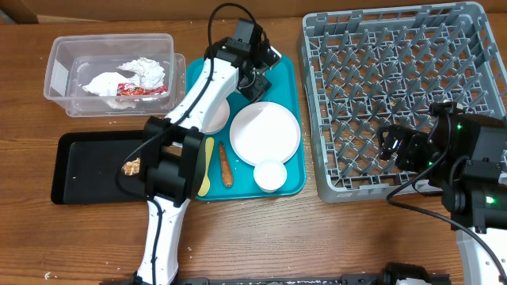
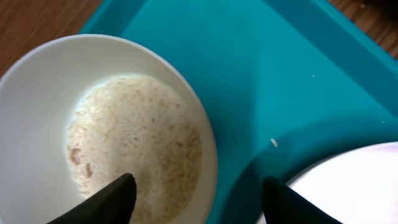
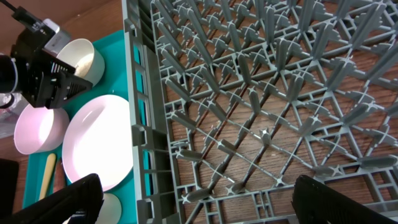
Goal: Sort waste into correct bins and load items into the dishwasher
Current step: 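Grasp the white bowl of rice with the left gripper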
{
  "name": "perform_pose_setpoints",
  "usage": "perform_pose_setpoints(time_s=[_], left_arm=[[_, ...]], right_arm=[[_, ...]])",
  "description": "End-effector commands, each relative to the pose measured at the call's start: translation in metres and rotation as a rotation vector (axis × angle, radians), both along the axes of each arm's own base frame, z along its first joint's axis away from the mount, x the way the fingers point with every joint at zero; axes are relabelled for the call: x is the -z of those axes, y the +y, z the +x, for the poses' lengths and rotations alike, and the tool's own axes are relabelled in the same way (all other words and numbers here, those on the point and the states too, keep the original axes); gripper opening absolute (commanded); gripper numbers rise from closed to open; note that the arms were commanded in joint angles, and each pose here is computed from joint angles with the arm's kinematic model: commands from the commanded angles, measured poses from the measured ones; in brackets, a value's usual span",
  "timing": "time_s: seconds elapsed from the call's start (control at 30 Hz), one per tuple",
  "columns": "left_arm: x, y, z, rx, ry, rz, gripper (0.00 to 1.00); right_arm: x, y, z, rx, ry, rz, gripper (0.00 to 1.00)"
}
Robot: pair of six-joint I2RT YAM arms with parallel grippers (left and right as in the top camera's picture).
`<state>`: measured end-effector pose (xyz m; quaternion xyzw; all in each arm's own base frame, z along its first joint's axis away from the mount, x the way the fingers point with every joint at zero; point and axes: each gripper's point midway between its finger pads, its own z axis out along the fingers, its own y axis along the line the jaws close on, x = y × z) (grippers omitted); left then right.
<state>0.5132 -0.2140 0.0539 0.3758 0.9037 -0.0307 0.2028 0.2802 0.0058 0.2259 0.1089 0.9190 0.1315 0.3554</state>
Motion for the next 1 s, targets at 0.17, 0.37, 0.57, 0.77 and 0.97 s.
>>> perform_pose_setpoints(time_s=[0.17, 0.37, 0.57, 0.77, 0.97], left_arm=[[0.015, -0.01, -0.004, 0.001, 0.043, -0.036, 0.4], [0.017, -0.008, -0.002, -0.015, 0.035, -0.025, 0.32], [0.021, -0.008, -0.003, -0.014, 0.041, -0.023, 0.26], [0.024, -0.008, -0.003, -0.014, 0.045, -0.021, 0.25], [0.038, -0.006, -0.005, -0.017, 0.067, -0.008, 0.17]], right_arm=[[-0.009, -0.002, 0.005, 0.004, -0.022, -0.005, 1.0], [-0.006, -0.002, 0.006, 0.003, -0.011, -0.003, 1.0], [-0.005, -0.002, 0.007, 0.004, -0.005, -0.002, 1.0], [-0.005, -0.002, 0.007, 0.004, -0.005, -0.002, 1.0], [-0.005, -0.002, 0.007, 0.003, -0.005, -0.003, 1.0]])
